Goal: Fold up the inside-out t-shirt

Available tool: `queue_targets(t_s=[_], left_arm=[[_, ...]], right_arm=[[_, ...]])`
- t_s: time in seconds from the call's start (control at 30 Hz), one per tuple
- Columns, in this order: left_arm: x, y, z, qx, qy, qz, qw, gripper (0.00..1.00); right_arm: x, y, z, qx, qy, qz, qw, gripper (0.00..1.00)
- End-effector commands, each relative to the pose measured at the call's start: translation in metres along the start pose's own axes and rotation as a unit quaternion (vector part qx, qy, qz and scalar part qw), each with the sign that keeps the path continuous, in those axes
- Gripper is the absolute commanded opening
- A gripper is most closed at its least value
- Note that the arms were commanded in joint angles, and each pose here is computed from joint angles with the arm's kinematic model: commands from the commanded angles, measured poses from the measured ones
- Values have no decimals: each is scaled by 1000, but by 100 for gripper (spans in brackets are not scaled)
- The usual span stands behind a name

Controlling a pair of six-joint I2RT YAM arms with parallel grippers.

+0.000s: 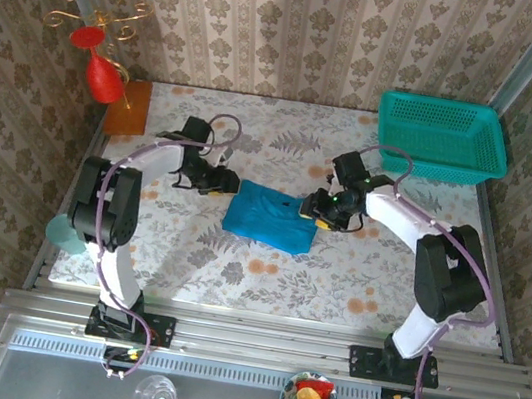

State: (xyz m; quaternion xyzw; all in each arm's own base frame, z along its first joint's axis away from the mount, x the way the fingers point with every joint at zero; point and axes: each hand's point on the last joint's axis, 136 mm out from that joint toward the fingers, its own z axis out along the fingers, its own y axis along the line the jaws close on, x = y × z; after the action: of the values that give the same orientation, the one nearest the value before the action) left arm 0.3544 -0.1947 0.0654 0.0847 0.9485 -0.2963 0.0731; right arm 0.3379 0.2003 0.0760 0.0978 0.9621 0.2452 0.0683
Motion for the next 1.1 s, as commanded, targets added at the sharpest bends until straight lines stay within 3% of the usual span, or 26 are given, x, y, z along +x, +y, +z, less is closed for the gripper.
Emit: queue_targets(t_s=[0.0, 0.23, 0.73, 0.87, 1.07], left_arm=[[14, -4, 13, 31, 38, 1, 999, 53], [21, -3, 41, 65, 58, -9, 996, 50], [26, -6, 53, 69, 66, -12, 995, 19], [25, 2, 45, 40, 59, -10, 997, 7], [26, 40, 23, -62, 57, -6, 996, 2]], right_arm=[[2, -22, 14, 39, 27, -2, 999, 52], [3, -16, 40, 1, 58, 15, 998, 52], [5, -19, 60, -19, 63, 28, 997, 41], [6, -21, 53, -10, 60, 24, 998, 40], [6, -20, 36, -3, 49, 14, 999, 48]])
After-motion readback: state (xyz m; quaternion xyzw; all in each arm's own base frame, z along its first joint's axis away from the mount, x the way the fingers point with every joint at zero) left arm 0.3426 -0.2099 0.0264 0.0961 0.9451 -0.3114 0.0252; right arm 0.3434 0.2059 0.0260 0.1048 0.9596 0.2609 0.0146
